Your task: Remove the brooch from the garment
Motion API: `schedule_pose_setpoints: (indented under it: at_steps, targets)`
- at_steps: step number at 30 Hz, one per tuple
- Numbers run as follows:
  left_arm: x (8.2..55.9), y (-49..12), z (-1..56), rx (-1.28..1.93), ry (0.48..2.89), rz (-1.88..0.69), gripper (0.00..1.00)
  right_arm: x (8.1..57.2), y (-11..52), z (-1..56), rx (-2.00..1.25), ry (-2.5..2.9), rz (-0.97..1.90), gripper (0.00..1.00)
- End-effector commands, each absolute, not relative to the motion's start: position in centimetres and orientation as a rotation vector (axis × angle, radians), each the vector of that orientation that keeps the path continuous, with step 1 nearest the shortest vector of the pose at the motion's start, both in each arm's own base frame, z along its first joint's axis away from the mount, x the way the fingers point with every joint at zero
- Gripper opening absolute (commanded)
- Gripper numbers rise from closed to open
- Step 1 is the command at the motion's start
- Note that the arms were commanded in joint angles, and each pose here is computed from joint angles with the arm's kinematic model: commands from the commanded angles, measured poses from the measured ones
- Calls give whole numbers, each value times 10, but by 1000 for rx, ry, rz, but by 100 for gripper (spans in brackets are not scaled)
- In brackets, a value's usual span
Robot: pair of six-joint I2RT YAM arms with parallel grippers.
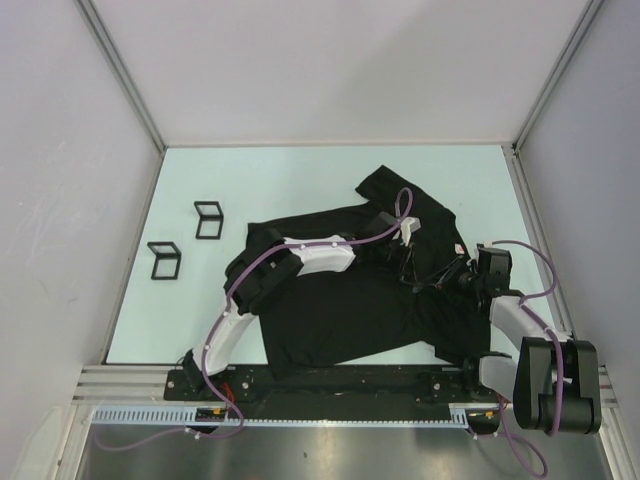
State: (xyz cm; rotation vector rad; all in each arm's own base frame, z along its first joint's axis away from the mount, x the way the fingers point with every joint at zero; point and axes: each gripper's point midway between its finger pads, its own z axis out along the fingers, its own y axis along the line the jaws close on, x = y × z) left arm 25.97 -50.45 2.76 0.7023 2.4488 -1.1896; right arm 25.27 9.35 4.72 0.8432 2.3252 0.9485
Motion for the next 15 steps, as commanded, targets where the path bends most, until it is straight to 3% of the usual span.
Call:
schedule_pose_setpoints:
  at_steps: [1, 10, 15]
  targets:
    - [264, -498, 69, 742, 2345, -1147, 30, 258, 96, 53, 851, 2299, 996, 22]
    - [253, -492, 89, 811, 2249, -1194, 55, 264, 96, 59, 849, 2266, 1009, 22]
    - [247, -491, 88, 872, 2192, -1173, 53, 265, 95, 58, 904, 2256, 1005, 24]
